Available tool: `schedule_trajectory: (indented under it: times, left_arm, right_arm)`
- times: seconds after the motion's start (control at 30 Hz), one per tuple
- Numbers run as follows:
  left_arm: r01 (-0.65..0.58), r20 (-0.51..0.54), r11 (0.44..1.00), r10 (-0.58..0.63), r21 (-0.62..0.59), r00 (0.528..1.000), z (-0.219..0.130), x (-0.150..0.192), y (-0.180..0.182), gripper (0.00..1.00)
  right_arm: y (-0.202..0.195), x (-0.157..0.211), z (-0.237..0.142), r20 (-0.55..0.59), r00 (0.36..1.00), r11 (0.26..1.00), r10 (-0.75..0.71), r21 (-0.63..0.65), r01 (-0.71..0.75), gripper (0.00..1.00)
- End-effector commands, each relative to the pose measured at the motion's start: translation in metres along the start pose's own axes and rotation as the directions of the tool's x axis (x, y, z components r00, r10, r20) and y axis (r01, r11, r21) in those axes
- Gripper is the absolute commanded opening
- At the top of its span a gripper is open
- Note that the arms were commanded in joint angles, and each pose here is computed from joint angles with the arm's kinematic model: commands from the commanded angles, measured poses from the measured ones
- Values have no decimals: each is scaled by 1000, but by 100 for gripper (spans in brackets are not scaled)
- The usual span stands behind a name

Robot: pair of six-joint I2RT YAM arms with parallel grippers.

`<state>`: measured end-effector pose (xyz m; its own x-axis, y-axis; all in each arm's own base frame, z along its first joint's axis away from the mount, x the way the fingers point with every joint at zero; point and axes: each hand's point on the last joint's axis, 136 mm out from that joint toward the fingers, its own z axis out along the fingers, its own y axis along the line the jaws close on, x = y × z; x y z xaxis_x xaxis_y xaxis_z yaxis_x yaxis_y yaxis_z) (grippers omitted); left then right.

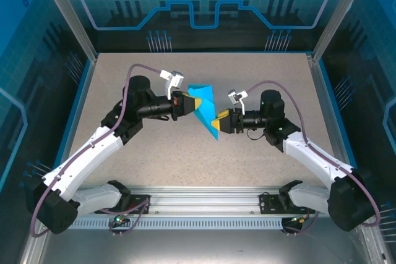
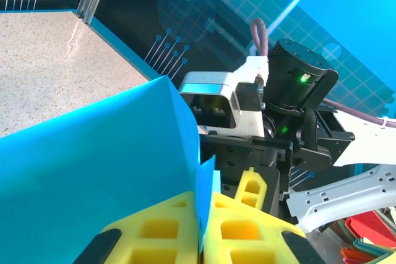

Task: Fold a paper plane with a square sheet of paper (fold left side to right side)
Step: Turn over the paper at the center of the table.

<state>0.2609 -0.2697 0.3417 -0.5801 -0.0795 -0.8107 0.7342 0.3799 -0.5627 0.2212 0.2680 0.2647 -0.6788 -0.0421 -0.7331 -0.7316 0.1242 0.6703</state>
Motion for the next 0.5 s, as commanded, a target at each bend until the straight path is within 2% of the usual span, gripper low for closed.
schedule_trajectory:
  times: [0.0, 0.2, 0.27, 0.33, 0.4, 0.47]
  left_arm:
    - [-28, -14, 999, 28, 15, 1000, -2, 8, -3, 14]
    - [-26, -27, 1000, 26, -9, 999, 1, 11, 5, 29]
    - [-24, -35, 999, 23, -29, 999, 2, 12, 9, 47]
    - [-25, -45, 997, 22, -74, 999, 2, 13, 18, 69]
    - [-28, -49, 991, 22, -134, 999, -1, 15, 27, 80]
    - [-24, -32, 975, 17, -223, 999, -7, 13, 39, 84]
  right_arm:
    - [3, -3, 0, 2, 1000, 999, -13, 34, 13, 23]
    - [-11, 8, -7, -14, 1000, 990, 12, 143, -10, 4]
    - [-17, 12, -11, -15, 1000, 981, 25, 195, -22, 3]
    - [-29, 18, -17, -31, 999, 957, 40, 290, -30, 3]
    - [-42, 26, -26, -57, 997, 915, 59, 403, -31, 3]
    - [-63, 37, -42, -84, 991, 814, 105, 580, -37, 3]
